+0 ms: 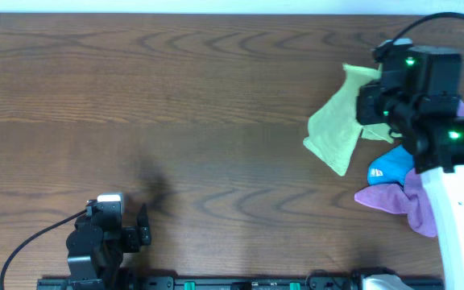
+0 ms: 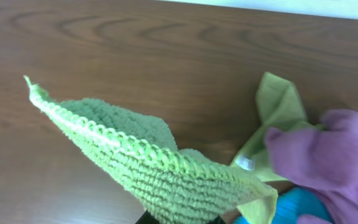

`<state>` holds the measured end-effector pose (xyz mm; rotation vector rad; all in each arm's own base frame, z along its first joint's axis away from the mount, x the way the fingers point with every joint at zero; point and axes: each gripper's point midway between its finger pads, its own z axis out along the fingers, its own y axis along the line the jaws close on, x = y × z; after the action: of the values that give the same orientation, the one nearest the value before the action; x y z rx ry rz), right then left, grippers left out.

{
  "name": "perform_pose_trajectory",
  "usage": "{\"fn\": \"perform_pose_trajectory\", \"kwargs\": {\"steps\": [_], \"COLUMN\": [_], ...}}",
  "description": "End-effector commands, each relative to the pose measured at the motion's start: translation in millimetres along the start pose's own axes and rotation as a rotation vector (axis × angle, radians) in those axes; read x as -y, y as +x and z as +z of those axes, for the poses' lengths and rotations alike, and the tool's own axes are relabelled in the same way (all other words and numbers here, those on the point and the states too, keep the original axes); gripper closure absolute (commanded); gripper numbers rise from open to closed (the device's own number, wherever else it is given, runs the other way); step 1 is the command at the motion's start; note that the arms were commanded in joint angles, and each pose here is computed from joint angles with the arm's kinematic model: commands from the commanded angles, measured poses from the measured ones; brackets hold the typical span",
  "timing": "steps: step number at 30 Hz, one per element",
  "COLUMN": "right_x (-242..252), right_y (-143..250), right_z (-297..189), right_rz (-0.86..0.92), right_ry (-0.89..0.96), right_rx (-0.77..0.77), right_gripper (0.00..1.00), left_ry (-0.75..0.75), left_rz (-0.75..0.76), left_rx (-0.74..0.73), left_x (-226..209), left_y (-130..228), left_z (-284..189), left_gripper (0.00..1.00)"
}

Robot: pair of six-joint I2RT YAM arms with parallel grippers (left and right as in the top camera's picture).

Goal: Fold the cloth
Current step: 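Pull the green cloth left out of the pile with the right gripper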

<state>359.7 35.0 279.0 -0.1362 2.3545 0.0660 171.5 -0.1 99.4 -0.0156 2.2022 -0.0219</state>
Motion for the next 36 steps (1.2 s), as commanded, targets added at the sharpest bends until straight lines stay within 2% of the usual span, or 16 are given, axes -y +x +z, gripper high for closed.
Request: {"fn": "perform_pose_trajectory", "kwargs": {"steps": [1,8,13,15,19,21,24,27,31,32,33,34,36], "right_x": [-37,-167,-222,-254,-281,-284,-275,-240,-130,-99,-68,-54,-31], "right_y": [-6,8,16,19,8,2,1,4,11,13,18,22,30], "right_z": [-5,-21,4,12,2,-3,4,27,56,57,56,56,56], "right_rz": [-0.064,-0.249,-0.325,-0.336,-0.318,-0.325,-0.321,-0.301,-0.162,-0.119,-0.071,-0.041,0.028], "right_ry": [-0.092,-0.409,-0.509,-0.635,-0.772,-0.780,-0.713,-0.518,0.012,0.135,0.233,0.263,0.304], "right_rx": [0.022,0.026,0.009,0.005,0.053,0.077,0.077,0.034,-0.051,-0.069,-0.102,-0.125,-0.163], "right_gripper": [0.99,0.99,0.99,0.99,0.99,0.99,0.99,0.98,0.95,0.87,0.71,0.70,0.48], "left_ry": [-0.003,-0.003,-0.003,-0.003,-0.003,-0.003,-0.003,-0.003,-0.003,-0.003,-0.003,-0.003,-0.003], "left_rz": [0.009,0.009,0.009,0.009,0.009,0.009,0.009,0.009,0.009,0.009,0.009,0.009,0.009], "left_rx": [0.003,0.003,0.003,0.003,0.003,0.003,0.003,0.003,0.003,0.003,0.003,0.003,0.003], "left_x": [0,0,0,0,0,0,0,0,0,0,0,0,0], "left_y": [0,0,0,0,0,0,0,0,0,0,0,0,0], "left_z": [0,0,0,0,0,0,0,0,0,0,0,0,0], "left_gripper": [0.05,0.05,0.05,0.05,0.05,0.05,0.05,0.05,0.05,0.05,0.05,0.05,0.05]}}
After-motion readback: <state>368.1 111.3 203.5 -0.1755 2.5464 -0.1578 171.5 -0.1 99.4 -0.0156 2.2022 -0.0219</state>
